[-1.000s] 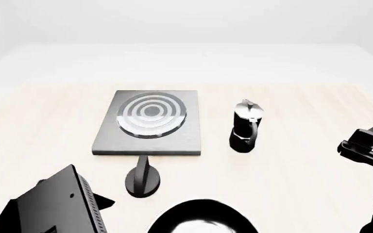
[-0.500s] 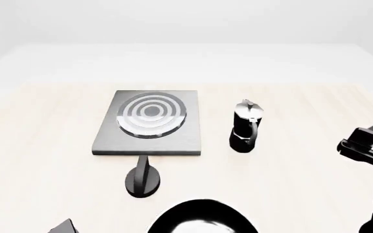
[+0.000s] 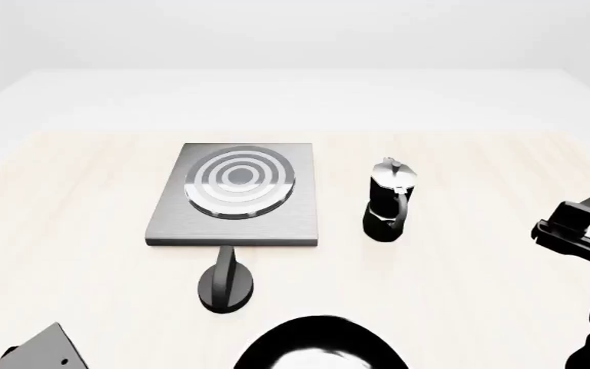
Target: Turn on the stove and put the frying pan on it.
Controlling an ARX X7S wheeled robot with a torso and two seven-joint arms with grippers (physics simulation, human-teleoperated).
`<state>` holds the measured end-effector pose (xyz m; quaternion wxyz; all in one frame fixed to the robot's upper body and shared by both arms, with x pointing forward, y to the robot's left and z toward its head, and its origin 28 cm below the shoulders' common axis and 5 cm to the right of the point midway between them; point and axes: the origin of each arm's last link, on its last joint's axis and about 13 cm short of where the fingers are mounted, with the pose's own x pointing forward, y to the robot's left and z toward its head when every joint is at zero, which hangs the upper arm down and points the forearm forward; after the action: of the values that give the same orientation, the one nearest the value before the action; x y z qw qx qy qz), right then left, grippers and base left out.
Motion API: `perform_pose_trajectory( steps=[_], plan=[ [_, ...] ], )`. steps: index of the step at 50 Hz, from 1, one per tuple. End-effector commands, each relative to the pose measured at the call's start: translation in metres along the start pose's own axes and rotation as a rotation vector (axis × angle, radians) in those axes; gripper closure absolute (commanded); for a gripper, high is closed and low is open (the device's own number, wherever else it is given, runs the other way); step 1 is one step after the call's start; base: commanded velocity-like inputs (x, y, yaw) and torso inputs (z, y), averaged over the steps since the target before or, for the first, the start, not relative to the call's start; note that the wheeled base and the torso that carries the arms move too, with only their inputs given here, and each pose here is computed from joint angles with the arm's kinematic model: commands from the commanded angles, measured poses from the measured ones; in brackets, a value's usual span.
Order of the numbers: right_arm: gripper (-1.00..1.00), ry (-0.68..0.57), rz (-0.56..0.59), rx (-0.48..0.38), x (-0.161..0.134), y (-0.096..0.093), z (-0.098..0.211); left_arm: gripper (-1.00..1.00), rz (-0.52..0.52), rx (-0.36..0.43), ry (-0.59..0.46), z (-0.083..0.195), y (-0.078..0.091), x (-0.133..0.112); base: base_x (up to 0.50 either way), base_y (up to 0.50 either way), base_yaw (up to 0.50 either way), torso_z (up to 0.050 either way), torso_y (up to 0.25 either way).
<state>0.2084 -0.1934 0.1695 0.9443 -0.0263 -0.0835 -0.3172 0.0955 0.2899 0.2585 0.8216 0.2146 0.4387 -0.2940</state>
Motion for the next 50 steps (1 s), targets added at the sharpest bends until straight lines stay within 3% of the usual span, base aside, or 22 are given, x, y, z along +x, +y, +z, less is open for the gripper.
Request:
perform_pose_trajectory(
  steps=[1, 17, 31, 50],
  plan=[
    [-1.0, 0.026, -0.015, 0.003, 0.003, -0.002, -0.005, -1.0, 0.043, 0.002, -0.033, 0.006, 0.004, -0.002, 0.0, 0.0, 0.0, 0.0, 0.0],
    [-1.0, 0.018, -0.014, 0.015, 0.003, -0.002, -0.005, -1.0, 0.057, 0.0, -0.034, 0.007, 0.006, -0.004, 0.0, 0.0, 0.0, 0.0, 0.0],
    [-1.0, 0.017, -0.015, 0.015, 0.003, -0.002, -0.006, -1.0, -0.013, 0.021, 0.007, 0.002, 0.002, 0.005, 0.0, 0.0, 0.0, 0.0, 0.0],
    [-1.0, 0.017, -0.011, 0.013, 0.003, -0.001, -0.007, -1.0, 0.036, -0.018, 0.014, 0.003, 0.013, 0.008, 0.0, 0.0, 0.0, 0.0, 0.0]
  ],
)
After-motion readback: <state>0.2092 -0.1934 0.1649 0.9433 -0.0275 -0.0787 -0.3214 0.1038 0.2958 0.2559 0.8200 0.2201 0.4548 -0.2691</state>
